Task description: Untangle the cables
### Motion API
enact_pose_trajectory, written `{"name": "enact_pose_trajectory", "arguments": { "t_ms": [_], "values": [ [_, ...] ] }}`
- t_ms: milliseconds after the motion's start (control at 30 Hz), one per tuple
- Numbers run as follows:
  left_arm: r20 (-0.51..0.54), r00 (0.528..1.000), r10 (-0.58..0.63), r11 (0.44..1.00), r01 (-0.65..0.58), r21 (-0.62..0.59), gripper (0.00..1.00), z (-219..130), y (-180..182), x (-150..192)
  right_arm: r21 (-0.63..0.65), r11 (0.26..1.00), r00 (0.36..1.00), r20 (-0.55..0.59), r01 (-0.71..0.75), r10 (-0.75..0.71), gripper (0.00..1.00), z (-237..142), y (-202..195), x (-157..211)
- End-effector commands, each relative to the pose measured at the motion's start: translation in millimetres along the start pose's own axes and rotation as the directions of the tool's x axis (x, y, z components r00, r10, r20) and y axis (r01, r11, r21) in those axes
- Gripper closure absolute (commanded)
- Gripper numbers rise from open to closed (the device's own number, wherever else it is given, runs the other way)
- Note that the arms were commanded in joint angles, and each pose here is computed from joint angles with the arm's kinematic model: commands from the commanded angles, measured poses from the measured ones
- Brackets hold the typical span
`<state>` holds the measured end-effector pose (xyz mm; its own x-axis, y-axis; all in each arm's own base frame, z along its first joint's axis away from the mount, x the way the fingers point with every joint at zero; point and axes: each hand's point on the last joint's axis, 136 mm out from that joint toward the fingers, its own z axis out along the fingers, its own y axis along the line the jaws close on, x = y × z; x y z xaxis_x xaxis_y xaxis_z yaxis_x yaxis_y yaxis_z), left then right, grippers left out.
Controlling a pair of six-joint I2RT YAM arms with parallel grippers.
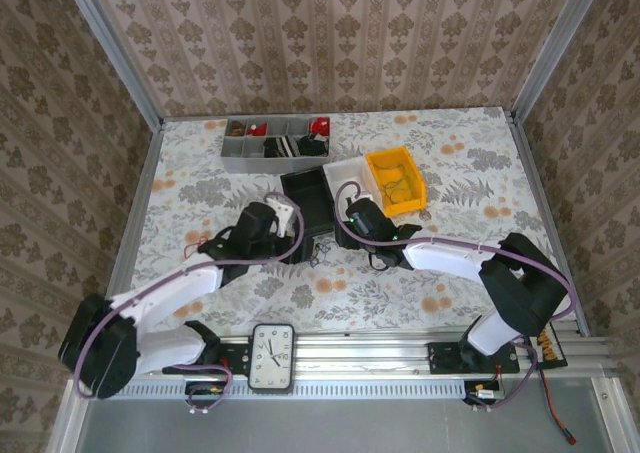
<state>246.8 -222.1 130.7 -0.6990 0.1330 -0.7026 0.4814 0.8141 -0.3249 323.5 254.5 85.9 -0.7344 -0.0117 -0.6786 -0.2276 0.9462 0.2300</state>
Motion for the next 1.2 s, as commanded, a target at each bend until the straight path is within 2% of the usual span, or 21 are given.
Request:
{"name": "enact_pose_trajectory", "arguments": {
  "t_ms": [0, 100, 167, 200, 233, 333, 433, 533, 633, 700, 800, 900, 967, 1133, 1167],
  "values": [
    [0.169, 0.973, -0.16, 0.953, 0.197, -0.232, 0.26, -28.9, 58.3, -14.0, -0.049, 0.998, 1.0, 0.004, 0.029, -0.028, 0.5, -0.1, 10.8, -1.8],
    [0.274, 0.925, -0.264, 0.876, 0.349, -0.333, 0.26, -53.2, 94.8, -16.8, -0.098, 0.991, 0.996, -0.005, 0.09, -0.091, 0.5, -0.5, 29.7, -1.2],
    [0.296, 0.903, -0.313, 0.79, 0.42, -0.446, 0.27, -70.7, 119.2, -8.6, -0.127, 0.984, 0.992, -0.009, 0.128, -0.13, 0.49, -0.9, 43.0, -2.2],
    [0.298, 0.889, -0.348, 0.722, 0.456, -0.52, 0.27, -81.4, 132.9, 0.9, -0.137, 0.98, 0.989, -0.012, 0.142, -0.145, 0.49, -0.8, 48.6, -2.3],
    [0.287, 0.88, -0.379, 0.663, 0.475, -0.579, 0.27, -90.1, 142.7, 11.4, -0.142, 0.978, 0.988, -0.015, 0.15, -0.154, 0.49, 0.2, 52.0, -2.1],
    [0.231, 0.864, -0.448, 0.566, 0.474, -0.674, 0.26, -100.5, 158.9, 35.4, -0.151, 0.976, 0.987, -0.023, 0.155, -0.16, 0.49, 3.6, 56.2, -0.9],
    [0.228, 0.825, -0.517, 0.45, 0.489, -0.747, 0.23, -110.4, 172.2, 60.2, -0.154, 0.976, 0.987, -0.02, 0.156, -0.161, 0.49, 4.8, 58.1, -3.0],
    [0.258, 0.784, -0.564, 0.367, 0.518, -0.772, 0.22, -113.1, 184.8, 75.8, -0.157, 0.974, 0.985, -0.027, 0.164, -0.17, 0.49, 5.2, 60.3, -3.9],
    [0.297, 0.749, -0.592, 0.334, 0.564, -0.756, 0.24, -104.7, 197.0, 77.9, -0.16, 0.972, 0.984, -0.023, 0.17, -0.176, 0.49, 5.2, 62.5, -6.4],
    [0.321, 0.734, -0.599, 0.335, 0.594, -0.731, 0.25, -94.7, 204.0, 72.4, -0.163, 0.971, 0.984, -0.023, 0.173, -0.179, 0.49, 5.2, 63.9, -7.3],
    [0.306, 0.743, -0.595, 0.394, 0.601, -0.695, 0.29, -72.0, 209.4, 61.3, -0.172, 0.968, 0.982, -0.022, 0.181, -0.187, 0.49, 5.5, 67.4, -9.9],
    [0.246, 0.76, -0.602, 0.409, 0.558, -0.722, 0.34, -58.3, 214.5, 64.8, -0.184, 0.964, 0.979, -0.018, 0.194, -0.201, 0.49, 6.5, 73.9, -14.9],
    [0.21, 0.764, -0.61, 0.409, 0.531, -0.742, 0.44, -52.7, 216.6, 72.3, -0.206, 0.956, 0.976, -0.014, 0.208, -0.215, 0.49, 7.0, 82.1, -19.7],
    [0.163, 0.761, -0.628, 0.442, 0.521, -0.73, 0.86, -41.1, 210.4, 86.5, -0.275, 0.923, 0.958, -0.026, 0.269, -0.286, 0.5, 13.0, 112.6, -19.8],
    [0.155, 0.765, -0.625, 0.454, 0.518, -0.725, 0.9, -40.8, 207.0, 86.6, -0.297, 0.913, 0.953, -0.033, 0.279, -0.301, 0.5, 14.4, 119.8, -17.6]
  ]
}}
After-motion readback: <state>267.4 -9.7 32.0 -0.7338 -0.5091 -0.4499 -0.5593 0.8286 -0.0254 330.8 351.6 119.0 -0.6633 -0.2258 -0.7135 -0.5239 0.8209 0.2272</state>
